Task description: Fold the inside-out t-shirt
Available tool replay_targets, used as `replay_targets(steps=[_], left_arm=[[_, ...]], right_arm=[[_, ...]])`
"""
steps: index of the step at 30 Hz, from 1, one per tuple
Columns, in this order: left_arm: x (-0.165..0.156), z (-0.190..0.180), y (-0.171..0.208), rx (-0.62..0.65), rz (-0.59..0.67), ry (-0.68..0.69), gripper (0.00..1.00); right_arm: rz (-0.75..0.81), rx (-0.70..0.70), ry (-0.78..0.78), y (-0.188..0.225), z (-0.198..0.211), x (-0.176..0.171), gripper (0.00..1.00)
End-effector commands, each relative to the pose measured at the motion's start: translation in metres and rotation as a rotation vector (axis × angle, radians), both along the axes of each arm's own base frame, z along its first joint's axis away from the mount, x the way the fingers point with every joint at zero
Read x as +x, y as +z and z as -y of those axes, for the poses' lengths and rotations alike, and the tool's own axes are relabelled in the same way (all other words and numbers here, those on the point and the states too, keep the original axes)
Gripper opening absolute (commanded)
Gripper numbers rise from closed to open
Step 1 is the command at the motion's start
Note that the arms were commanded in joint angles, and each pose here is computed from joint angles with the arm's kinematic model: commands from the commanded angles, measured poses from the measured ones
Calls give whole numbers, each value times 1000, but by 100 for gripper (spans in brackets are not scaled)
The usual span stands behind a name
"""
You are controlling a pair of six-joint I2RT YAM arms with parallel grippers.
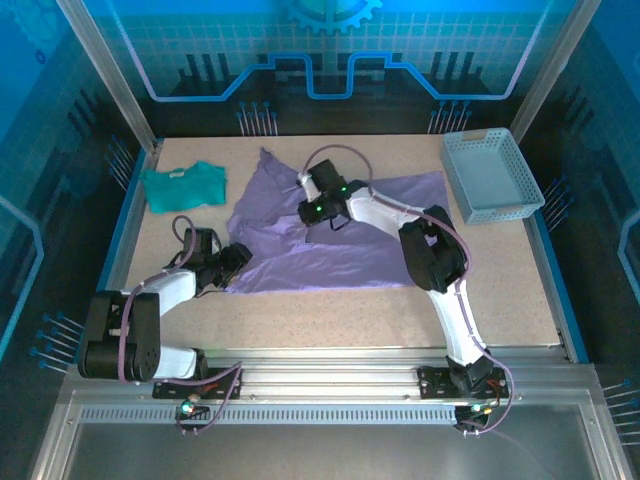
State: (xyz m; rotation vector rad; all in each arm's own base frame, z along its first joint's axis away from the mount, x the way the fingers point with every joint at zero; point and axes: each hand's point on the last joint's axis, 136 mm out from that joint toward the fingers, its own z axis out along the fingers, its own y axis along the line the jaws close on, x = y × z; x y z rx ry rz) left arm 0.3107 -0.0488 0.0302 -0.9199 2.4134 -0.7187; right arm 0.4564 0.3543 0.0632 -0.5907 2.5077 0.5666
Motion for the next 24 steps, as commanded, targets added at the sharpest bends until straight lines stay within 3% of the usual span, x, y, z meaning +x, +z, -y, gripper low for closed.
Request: replay_targets(steps=[1, 5, 9, 12, 15, 20, 24], left_arm=[[-21, -5, -13, 22, -73, -1, 61], [-20, -7, -5, 33, -52, 4, 61], [-16, -9, 7, 44, -18, 10, 62], [-10, -9, 25, 48, 39, 9, 62], [-2, 2, 45, 56, 118, -32, 62], [20, 57, 64, 25, 176, -221, 63], [39, 68, 50, -38, 137, -204, 63]], right_arm=[[-137, -25, -99, -26, 19, -7, 24], [-74, -19, -109, 2, 39, -1, 39], [-16, -42, -115, 32, 70, -13, 43], [-31, -97, -145, 36, 109, -43, 44], [-106, -150, -244, 25, 170, -79, 45], [-309, -107, -523, 0, 275, -114, 46], [-391, -163, -626, -24, 312, -119, 46]])
